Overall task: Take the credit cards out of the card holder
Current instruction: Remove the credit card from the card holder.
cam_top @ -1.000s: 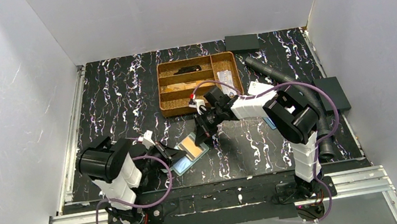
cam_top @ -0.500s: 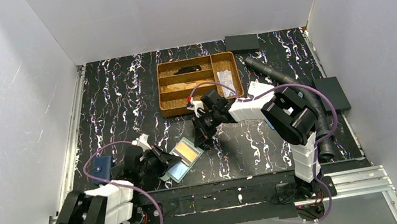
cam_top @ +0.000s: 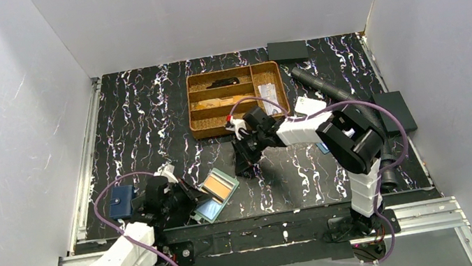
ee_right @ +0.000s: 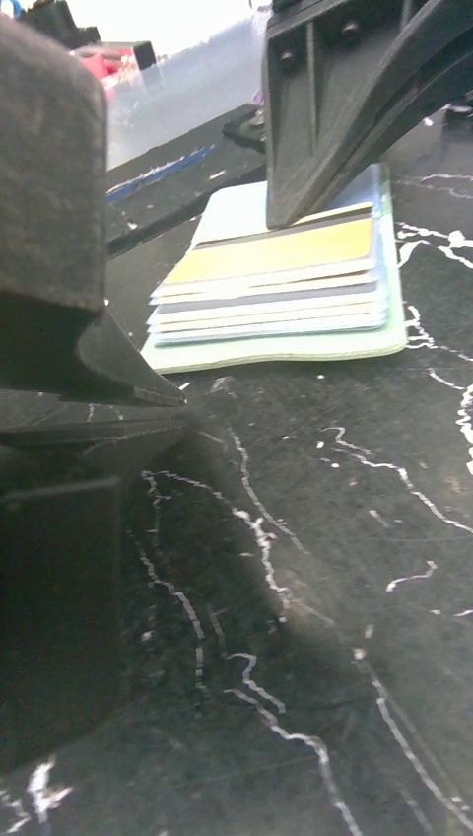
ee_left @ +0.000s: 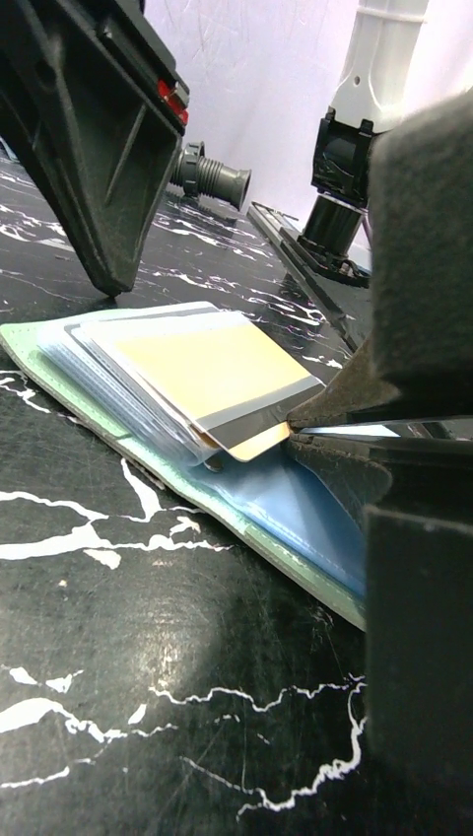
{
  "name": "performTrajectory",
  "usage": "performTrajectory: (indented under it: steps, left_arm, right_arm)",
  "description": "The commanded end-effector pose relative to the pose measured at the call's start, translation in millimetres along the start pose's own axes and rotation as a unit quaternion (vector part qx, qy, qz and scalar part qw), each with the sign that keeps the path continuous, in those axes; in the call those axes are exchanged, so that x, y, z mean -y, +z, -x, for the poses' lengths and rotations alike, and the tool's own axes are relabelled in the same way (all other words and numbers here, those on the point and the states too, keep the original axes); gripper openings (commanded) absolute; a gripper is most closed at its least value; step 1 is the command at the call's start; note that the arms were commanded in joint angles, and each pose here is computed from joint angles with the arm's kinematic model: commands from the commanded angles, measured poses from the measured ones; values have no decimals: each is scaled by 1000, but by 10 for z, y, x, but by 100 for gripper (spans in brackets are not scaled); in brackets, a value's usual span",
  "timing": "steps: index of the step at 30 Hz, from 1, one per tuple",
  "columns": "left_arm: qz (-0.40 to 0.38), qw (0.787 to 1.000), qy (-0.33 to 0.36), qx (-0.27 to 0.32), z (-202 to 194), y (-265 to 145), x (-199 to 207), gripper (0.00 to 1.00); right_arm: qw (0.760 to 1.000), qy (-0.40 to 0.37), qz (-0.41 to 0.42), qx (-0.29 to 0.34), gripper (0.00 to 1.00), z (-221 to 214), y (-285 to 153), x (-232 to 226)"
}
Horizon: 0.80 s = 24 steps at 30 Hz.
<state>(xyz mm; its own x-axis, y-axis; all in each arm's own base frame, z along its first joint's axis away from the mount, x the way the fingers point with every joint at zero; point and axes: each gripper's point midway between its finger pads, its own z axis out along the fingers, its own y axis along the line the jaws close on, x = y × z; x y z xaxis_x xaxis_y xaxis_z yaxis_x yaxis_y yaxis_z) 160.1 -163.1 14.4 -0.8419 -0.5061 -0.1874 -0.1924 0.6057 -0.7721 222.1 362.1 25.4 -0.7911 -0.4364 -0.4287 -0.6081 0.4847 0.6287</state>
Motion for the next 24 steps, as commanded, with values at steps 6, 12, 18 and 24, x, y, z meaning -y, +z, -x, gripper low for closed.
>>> performTrajectory:
  steps: [6, 12, 18, 24]
  left_arm:
    - [31, 999, 25, -38, -108, -32, -118, 0]
    - [8, 995, 81, -53, 58, 27, 147, 0]
    - [-13, 990, 116, -83, 191, 176, 382, 0]
    - [-35, 981, 165, -99, 215, 360, 658, 0]
  right_arm:
    - [988, -112, 106, 16, 45, -111, -277, -409]
    - [979, -168, 113, 26, 57, -46, -399, -509]
    - [969, -215, 119, 29, 61, -8, -496, -586]
    - [965, -218, 139, 39, 60, -5, -475, -632]
